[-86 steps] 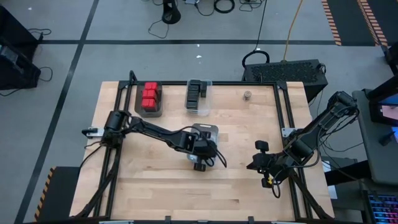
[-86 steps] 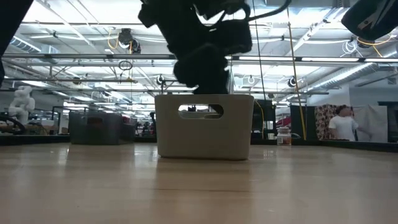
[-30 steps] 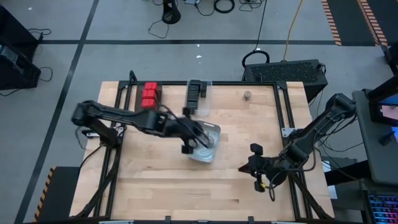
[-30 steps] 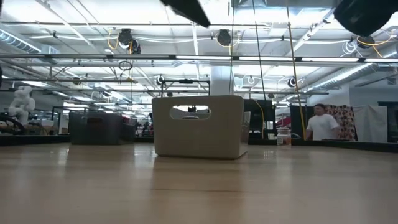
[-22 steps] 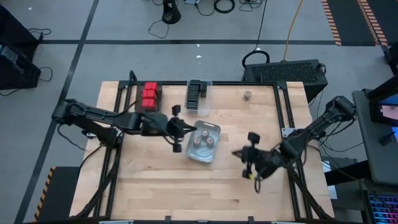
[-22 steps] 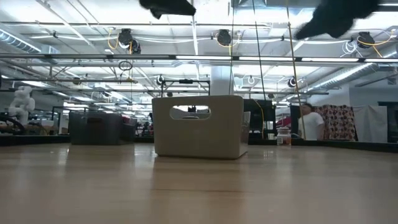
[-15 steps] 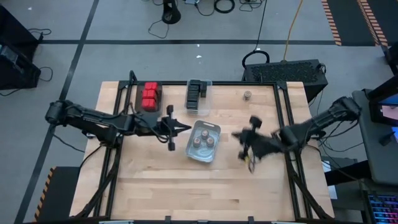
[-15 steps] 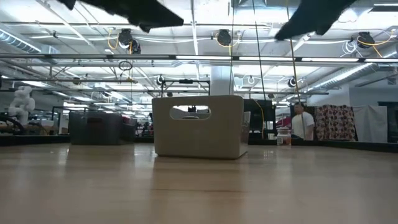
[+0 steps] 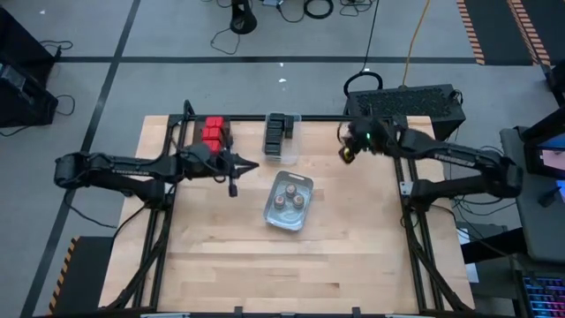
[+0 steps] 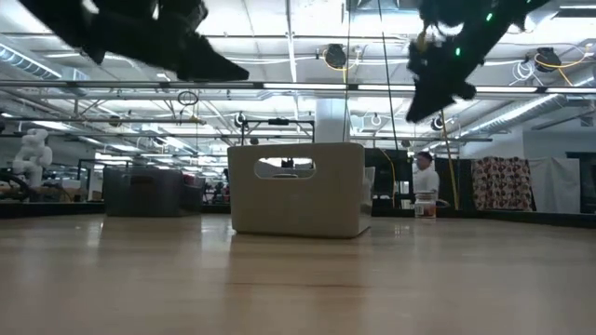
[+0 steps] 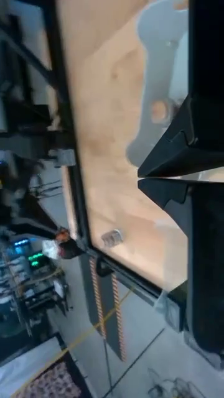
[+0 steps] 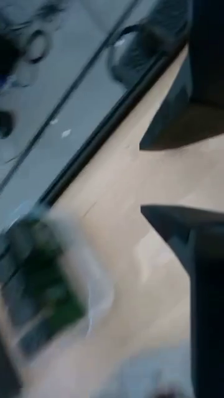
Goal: Sort spices by type
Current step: Put the brown seasoning bottle into the gray bin
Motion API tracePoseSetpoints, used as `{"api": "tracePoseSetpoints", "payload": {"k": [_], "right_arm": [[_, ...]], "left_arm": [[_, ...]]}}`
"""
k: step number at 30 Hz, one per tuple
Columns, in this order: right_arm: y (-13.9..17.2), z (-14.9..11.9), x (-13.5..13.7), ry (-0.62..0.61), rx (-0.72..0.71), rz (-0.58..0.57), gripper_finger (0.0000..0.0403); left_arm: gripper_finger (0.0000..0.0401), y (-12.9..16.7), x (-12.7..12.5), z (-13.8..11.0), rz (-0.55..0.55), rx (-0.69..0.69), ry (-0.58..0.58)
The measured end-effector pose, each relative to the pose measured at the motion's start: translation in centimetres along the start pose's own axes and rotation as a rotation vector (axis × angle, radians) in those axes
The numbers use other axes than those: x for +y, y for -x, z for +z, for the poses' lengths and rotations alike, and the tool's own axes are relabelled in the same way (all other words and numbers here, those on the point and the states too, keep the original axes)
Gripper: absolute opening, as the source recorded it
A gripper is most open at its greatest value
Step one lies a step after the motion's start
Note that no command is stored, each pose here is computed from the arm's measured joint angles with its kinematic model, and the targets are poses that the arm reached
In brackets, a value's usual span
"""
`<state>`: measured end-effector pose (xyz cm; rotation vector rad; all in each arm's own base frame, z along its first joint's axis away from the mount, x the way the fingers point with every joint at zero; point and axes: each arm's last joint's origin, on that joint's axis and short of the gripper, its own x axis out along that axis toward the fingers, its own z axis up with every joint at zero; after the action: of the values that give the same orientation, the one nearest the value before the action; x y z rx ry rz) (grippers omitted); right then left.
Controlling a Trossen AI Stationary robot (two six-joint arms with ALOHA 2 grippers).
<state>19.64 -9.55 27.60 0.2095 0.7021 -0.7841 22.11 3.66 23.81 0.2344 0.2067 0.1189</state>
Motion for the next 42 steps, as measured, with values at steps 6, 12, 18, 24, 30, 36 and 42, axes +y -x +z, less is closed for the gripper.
{"api": "tracePoseSetpoints", "payload": {"k": [6, 12, 18, 24, 30, 36, 42], "right_arm": [[-2.6, -0.4, -4.1, -0.091, 0.140, -0.087, 0.0227], [-5.5, -0.8, -6.7, -0.217, 0.226, -0.072, 0.0298], [-9.3, -1.4, -7.5, -0.247, 0.275, -0.104, 0.0325], [-12.3, -2.6, -7.5, -0.261, 0.349, -0.123, 0.0322], [-13.3, -3.1, -7.6, -0.281, 0.366, -0.170, 0.0321], [-13.3, -3.2, -7.8, -0.293, 0.370, -0.214, 0.0320], [-13.6, -4.5, -7.7, -0.316, 0.369, -0.221, 0.0320]], "left_arm": [[0.0050, 0.7, 1.1, -1.8, -0.094, -0.053, 0.091], [0.0131, 0.8, 1.2, -2.0, -0.102, -0.049, 0.147], [0.0198, 0.8, 1.2, -2.0, -0.103, -0.049, 0.160], [0.0225, 0.8, 1.2, -2.0, -0.104, -0.047, 0.185], [0.0227, 0.8, 1.2, -2.1, -0.104, -0.042, 0.186], [0.0227, 0.8, 1.2, -2.1, -0.103, -0.036, 0.187], [0.0227, 0.8, 1.2, -2.2, -0.103, -0.034, 0.188]]}}
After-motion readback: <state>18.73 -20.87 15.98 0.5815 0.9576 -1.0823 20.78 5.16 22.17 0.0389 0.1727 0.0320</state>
